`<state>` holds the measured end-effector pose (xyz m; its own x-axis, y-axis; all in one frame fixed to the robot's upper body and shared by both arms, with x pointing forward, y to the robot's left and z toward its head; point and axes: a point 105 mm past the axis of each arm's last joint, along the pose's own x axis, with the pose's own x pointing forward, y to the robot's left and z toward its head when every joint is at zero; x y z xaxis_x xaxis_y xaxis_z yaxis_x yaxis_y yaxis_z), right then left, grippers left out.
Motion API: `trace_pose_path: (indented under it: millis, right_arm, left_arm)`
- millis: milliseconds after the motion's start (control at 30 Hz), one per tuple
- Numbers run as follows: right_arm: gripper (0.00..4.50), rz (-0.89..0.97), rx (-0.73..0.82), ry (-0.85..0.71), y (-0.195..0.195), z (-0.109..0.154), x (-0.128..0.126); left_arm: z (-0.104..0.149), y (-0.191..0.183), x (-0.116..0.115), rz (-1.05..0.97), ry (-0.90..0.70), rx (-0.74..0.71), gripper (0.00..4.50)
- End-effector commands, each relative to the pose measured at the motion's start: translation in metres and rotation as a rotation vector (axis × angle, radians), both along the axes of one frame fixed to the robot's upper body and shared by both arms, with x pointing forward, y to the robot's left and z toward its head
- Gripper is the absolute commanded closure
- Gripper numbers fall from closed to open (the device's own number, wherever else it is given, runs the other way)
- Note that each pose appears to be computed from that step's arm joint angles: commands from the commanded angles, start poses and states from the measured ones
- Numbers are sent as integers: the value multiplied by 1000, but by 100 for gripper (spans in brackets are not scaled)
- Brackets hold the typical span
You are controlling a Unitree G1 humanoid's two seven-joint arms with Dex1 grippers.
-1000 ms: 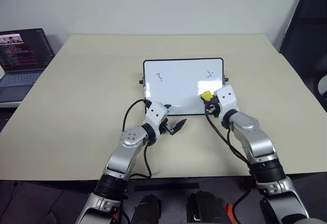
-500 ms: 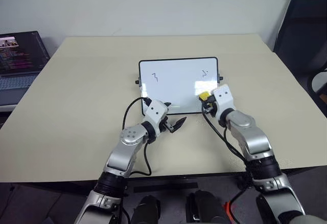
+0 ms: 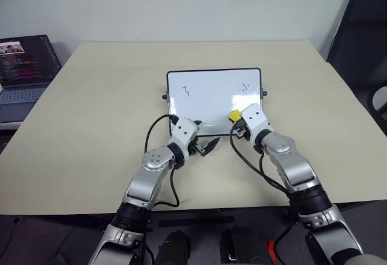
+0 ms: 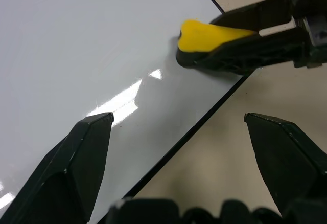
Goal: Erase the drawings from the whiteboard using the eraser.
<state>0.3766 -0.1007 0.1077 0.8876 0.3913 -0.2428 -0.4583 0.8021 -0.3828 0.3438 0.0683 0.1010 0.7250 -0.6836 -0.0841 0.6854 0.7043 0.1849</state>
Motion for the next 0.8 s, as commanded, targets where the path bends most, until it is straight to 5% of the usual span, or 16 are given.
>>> trace_pose_path:
  millis: [33,533,800]
  right_arm:
    - [321,-70,-46,102,-25,-23,-7]
    - [321,-191,-44,123,-75,-15,-17]
    - [321,-96,207,-51,-45,22,-20]
  left_arm:
    - [16,3,-1,12,-58,-27,0]
    - [17,-3,0,-15,-57,-27,0]
    - [20,-6,1,-25,-62,-35,0]
